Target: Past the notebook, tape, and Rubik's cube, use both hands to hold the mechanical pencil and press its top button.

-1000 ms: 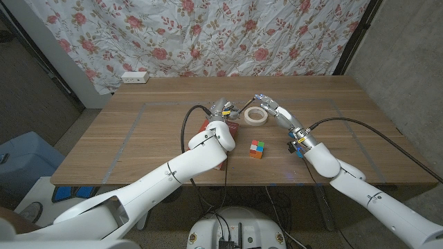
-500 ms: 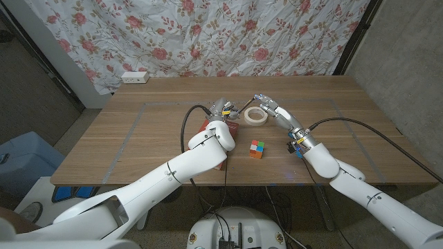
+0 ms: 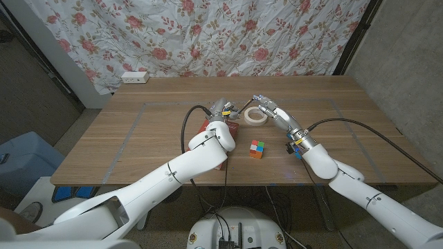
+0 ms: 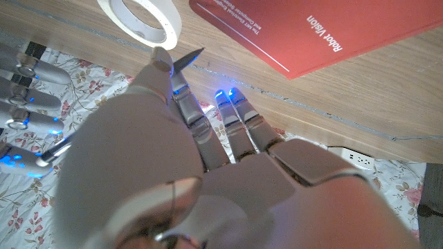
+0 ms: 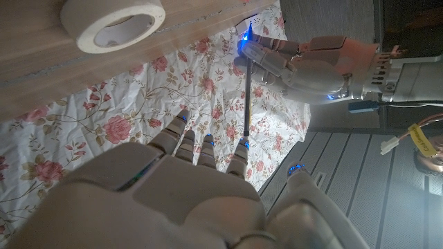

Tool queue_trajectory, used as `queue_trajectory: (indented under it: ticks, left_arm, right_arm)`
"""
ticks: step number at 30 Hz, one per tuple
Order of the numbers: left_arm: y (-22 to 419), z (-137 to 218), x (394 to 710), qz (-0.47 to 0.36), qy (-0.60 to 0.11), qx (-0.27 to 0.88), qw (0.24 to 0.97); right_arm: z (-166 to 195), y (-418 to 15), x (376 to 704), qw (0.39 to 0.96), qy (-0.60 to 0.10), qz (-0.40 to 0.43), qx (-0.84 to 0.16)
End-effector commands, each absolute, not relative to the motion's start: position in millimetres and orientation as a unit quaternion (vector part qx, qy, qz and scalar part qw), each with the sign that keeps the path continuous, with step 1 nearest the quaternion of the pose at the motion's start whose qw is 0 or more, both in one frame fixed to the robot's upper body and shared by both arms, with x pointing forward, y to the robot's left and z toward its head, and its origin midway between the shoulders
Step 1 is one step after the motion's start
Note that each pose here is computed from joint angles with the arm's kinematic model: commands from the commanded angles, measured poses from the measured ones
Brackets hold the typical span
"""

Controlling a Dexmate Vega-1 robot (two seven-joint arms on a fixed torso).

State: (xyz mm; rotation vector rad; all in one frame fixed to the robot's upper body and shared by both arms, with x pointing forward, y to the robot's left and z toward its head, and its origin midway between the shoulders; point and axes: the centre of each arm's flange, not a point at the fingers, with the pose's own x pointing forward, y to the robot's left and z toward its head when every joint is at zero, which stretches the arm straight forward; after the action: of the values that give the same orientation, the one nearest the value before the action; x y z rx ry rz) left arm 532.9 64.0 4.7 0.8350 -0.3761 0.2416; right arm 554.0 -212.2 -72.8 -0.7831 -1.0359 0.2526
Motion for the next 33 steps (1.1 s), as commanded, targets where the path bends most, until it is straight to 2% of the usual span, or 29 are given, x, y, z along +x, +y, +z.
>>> queue_trajectory:
  ticks: [1,33]
  left_arm:
    - [63.3,5.9,534.7,0.117,-0.183,0.4,0.89]
    - [64.2,8.0,537.1,0.114,-0.183,0.405,0.889]
  right_arm:
    - [-79.4,-203.5,551.4,0.786,-0.471,0.125,-0.379]
    - [-72.2,-211.2,552.5,0.79,-0.476,0.112,-0.369]
